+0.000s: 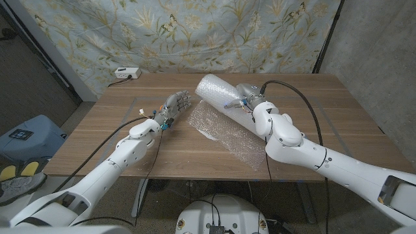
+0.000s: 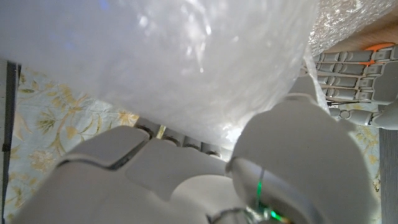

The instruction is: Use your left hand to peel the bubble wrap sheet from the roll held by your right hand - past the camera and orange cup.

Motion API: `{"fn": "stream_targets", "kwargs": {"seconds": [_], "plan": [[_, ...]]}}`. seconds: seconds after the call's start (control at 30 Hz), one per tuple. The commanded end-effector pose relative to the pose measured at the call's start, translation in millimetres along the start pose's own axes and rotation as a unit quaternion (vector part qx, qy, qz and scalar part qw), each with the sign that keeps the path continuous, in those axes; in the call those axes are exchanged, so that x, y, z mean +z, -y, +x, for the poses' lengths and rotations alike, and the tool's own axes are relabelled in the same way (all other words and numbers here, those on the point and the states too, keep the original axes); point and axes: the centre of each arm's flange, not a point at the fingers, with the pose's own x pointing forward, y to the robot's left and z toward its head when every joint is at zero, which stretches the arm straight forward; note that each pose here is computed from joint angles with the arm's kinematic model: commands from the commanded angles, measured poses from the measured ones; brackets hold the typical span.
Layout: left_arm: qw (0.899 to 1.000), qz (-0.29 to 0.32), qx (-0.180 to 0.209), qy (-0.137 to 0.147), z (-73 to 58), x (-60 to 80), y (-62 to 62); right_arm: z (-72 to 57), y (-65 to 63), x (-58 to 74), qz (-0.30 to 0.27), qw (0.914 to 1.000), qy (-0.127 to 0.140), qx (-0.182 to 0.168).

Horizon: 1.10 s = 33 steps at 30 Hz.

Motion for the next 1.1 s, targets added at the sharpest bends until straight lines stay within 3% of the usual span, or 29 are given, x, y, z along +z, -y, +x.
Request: {"fn": "stream_targets", "kwargs": {"seconds": [0.03,0.33,0.73,1.1], "plan": [[1.0,-0.003,-0.01,-0.011,7.8,-3.8,3.7,-23.6,-13.9,-4.9,0.025,0.9986,-0.002,-0.047],[1.0,-0.018,-0.016,-0.011,16.5,-4.8,7.4,-24.1,-10.8,-6.1,0.038,0.9973,-0.005,-0.062],[0.997,-0.056,-0.051,0.011,30.3,7.2,38.8,-14.0,-1.1,-5.0,0.062,0.9944,-0.007,-0.085],[0.995,-0.069,-0.068,0.008,41.5,6.2,46.5,-11.7,7.7,-5.4,0.081,0.9914,-0.006,-0.103]]}}
